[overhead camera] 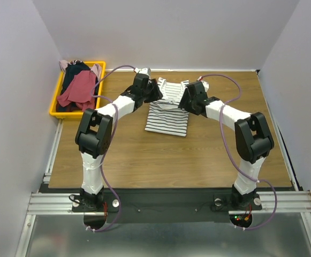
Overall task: Fold and stack the tank tops
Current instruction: Fold the tank top
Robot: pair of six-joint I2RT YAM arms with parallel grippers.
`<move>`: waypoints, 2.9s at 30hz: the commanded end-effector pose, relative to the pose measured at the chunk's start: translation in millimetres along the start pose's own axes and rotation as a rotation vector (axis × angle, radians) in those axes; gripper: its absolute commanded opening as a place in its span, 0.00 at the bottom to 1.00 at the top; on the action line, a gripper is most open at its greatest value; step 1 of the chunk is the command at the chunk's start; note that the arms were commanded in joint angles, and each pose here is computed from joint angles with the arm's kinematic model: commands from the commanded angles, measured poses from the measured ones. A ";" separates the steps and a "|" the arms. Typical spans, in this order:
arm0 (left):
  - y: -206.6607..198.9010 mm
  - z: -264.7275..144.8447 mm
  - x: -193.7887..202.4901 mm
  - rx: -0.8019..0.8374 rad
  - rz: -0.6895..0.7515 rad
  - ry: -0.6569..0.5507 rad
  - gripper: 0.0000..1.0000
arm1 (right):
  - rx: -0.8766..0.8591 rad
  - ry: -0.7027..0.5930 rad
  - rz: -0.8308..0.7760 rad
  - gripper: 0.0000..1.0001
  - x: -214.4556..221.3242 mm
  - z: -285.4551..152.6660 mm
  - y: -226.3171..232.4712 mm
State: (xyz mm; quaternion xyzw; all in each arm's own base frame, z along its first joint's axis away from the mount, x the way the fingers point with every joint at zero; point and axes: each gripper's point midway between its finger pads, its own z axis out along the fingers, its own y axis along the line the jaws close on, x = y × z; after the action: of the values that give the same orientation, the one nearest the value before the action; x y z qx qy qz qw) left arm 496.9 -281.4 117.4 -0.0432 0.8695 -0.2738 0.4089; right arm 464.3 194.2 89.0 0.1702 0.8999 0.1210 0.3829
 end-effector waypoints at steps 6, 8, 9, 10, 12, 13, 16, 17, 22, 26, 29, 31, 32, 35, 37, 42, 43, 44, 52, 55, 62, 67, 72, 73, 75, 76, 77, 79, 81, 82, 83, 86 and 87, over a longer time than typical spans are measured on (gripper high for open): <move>-23.4 -23.9 -61.6 0.014 -0.021 -0.131 0.54 | -0.093 -0.063 -0.087 0.57 -7.7 -32.9 33.1; -10.5 -29.5 -52.3 -0.040 -0.074 -0.127 0.52 | -0.094 -0.053 -0.099 0.43 -5.5 -27.7 34.5; -6.8 -33.5 -48.5 -0.054 -0.095 -0.125 0.51 | -0.087 -0.036 -0.114 0.37 0.2 -20.2 33.9; 0.4 -41.2 -37.6 -0.072 -0.116 -0.112 0.47 | -0.094 -0.040 -0.116 0.32 -2.8 -18.4 37.2; 5.1 -46.7 -24.2 -0.078 -0.157 -0.100 0.44 | -0.116 -0.020 -0.138 0.21 0.7 -12.2 43.6; 3.3 -53.1 -20.4 -0.066 -0.168 -0.101 0.40 | -0.113 -0.004 -0.147 0.19 6.0 -4.2 43.4; 5.9 -61.8 14.7 -0.037 -0.208 -0.058 0.27 | -0.141 0.012 -0.153 0.14 7.2 -0.1 51.5; 7.7 -63.8 36.6 -0.036 -0.219 -0.021 0.25 | -0.157 0.012 -0.158 0.14 6.7 -0.8 57.3; -3.6 -69.1 65.1 0.010 -0.229 0.008 0.20 | -0.230 0.051 -0.163 0.12 14.4 6.5 76.0; -1.9 -67.0 78.8 0.002 -0.235 0.027 0.18 | -0.305 0.091 -0.143 0.12 22.4 10.3 92.6; 1.3 -64.7 86.3 -0.008 -0.242 0.039 0.17 | -0.328 0.109 -0.137 0.12 25.5 17.5 101.0; 4.7 -64.1 89.6 -0.018 -0.242 0.042 0.17 | -0.330 0.112 -0.131 0.12 25.9 23.6 104.1; 6.1 -64.2 91.0 -0.021 -0.244 0.043 0.17 | -0.330 0.112 -0.131 0.12 25.9 25.5 104.9; 10.5 -63.2 95.2 -0.033 -0.245 0.047 0.17 | -0.331 0.113 -0.130 0.12 26.2 32.6 107.7; 13.6 -62.4 98.6 -0.041 -0.245 0.051 0.17 | -0.309 0.103 -0.131 0.12 24.7 42.9 104.2; 19.9 -64.5 104.7 -0.058 -0.245 0.057 0.16 | -0.264 0.096 -0.084 0.12 12.8 63.1 83.8; 22.2 -65.5 106.8 -0.064 -0.242 0.059 0.16 | -0.263 0.094 -0.071 0.12 8.6 64.7 81.9; 24.5 -65.7 108.4 -0.072 -0.241 0.061 0.16 | -0.257 0.102 -0.052 0.12 6.0 69.2 74.5; 44.4 -62.0 131.2 -0.129 -0.252 0.097 0.16 | -0.278 0.141 -0.006 0.13 4.4 73.4 65.5; 48.7 -62.5 135.1 -0.142 -0.260 0.099 0.16 | -0.281 0.145 0.004 0.16 1.5 74.3 60.1; 56.5 -72.4 148.4 -0.160 -0.283 0.115 0.16 | -0.284 0.115 -0.036 0.27 -14.9 64.4 47.8; 41.5 -87.2 146.8 -0.108 -0.284 0.096 0.18 | -0.274 0.165 -0.103 0.33 15.8 58.7 32.4; 9.2 -116.6 133.5 -0.012 -0.274 0.051 0.25 | -0.273 0.193 -0.219 0.37 56.2 41.8 33.3; 5.9 -122.0 131.1 -0.004 -0.274 0.045 0.25 | -0.270 0.199 -0.246 0.37 65.4 39.0 34.8; 12.1 -132.9 123.6 -0.047 -0.267 0.008 0.25 | -0.263 0.226 -0.321 0.37 96.7 30.3 39.5; 6.5 -144.9 110.0 -0.032 -0.265 -0.031 0.26 | -0.274 0.229 -0.353 0.37 104.0 23.5 44.2; 7.6 -152.1 105.4 -0.041 -0.262 -0.050 0.26 | -0.271 0.238 -0.376 0.37 114.9 19.7 44.8; 12.0 -171.7 91.6 -0.062 -0.258 -0.111 0.28 | -0.265 0.271 -0.437 0.37 147.7 7.7 45.3; 18.1 -186.2 87.2 -0.081 -0.248 -0.142 0.30 | -0.275 0.307 -0.477 0.37 176.2 -9.2 42.1; 19.8 -189.9 86.6 -0.086 -0.247 -0.148 0.31 | -0.282 0.312 -0.489 0.37 182.0 -15.2 40.5; 22.3 -192.8 88.4 -0.089 -0.247 -0.149 0.31 | -0.271 0.301 -0.505 0.38 185.6 -19.2 37.2; 31.7 -199.9 104.2 -0.087 -0.251 -0.128 0.36 | -0.282 0.310 -0.542 0.40 193.9 -40.3 24.5; 38.4 -200.2 118.2 -0.091 -0.251 -0.099 0.37 | -0.289 0.282 -0.535 0.43 184.0 -49.1 26.4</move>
State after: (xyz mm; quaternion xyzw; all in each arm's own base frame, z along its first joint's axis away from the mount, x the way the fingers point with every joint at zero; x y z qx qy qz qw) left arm 298.4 -214.7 167.7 -0.1828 0.8135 -0.3291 0.4432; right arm 342.1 327.1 30.6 -0.1392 0.9089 0.2192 0.3264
